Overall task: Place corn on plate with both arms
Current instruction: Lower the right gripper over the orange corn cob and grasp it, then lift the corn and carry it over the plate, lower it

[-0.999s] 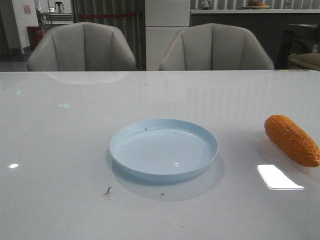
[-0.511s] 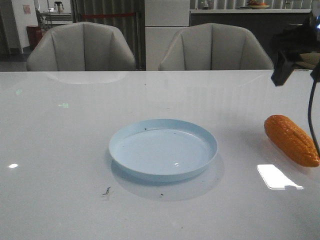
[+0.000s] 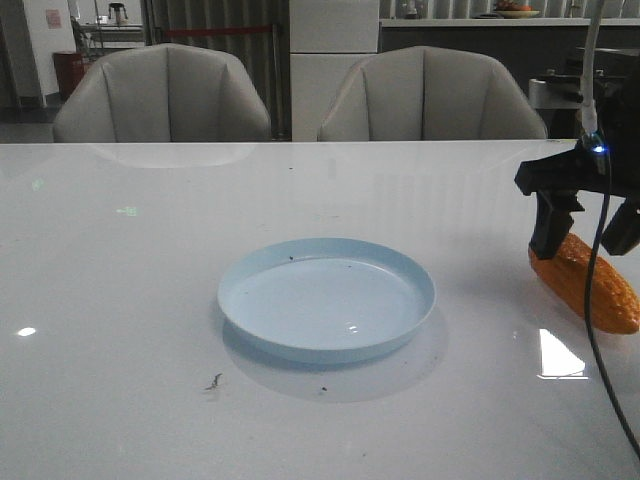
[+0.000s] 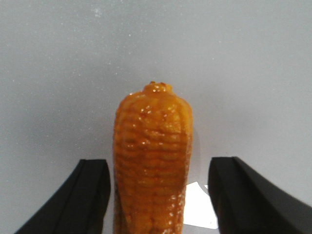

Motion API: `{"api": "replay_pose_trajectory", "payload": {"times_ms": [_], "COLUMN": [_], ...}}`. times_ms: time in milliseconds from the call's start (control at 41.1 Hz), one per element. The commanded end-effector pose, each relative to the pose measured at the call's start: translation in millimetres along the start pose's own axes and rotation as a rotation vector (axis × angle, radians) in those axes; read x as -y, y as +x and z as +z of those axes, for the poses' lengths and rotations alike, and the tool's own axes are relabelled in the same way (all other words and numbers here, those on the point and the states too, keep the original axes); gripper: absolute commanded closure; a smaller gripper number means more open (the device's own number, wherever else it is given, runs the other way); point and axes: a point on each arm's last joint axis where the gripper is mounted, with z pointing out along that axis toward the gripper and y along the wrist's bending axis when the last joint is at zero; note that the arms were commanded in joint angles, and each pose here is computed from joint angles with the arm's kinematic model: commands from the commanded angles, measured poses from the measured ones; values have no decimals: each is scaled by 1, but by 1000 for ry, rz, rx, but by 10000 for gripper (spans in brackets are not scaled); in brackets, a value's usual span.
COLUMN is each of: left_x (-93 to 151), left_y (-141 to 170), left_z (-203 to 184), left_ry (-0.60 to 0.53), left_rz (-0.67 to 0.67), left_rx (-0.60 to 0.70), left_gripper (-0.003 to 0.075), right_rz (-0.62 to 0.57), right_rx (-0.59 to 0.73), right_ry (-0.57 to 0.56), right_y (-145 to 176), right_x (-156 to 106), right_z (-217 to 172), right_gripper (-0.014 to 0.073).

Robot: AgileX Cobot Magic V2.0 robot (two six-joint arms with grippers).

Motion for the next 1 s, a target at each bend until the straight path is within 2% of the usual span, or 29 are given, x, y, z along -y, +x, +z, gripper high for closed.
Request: {"api": "replay_pose_trajectory", "payload": {"times_ms": [0, 268, 365, 463, 633, 804, 974], "left_x": [2, 2, 2, 2, 2, 2, 2], "left_y": [-13, -13, -13, -13, -13, -13, -15], "left_z": [-10, -10, -10, -10, -10, -10, -10], "left_ry": [19, 19, 19, 19, 19, 20, 22], "left_rz": [-16, -16, -16, -16, -16, -16, -16], "left_rx": [113, 113, 113, 113, 113, 114, 135], "left_gripper": [295, 295, 295, 295, 295, 295, 295], "right_rz": [7, 7, -3, -6, -35, -138, -245], "right_rx": [84, 52, 59, 78, 113, 190, 229], "right_ry": [-1, 0, 0, -2, -23, -75, -144], "right_y": [-13, -11, -12, -20, -48, -75, -76], "right_x": [1, 2, 2, 1, -11, -51, -102], "right_z": [-13, 0, -1, -10, -36, -69, -84], "right_gripper": [148, 165, 210, 253, 254, 254, 254]}}
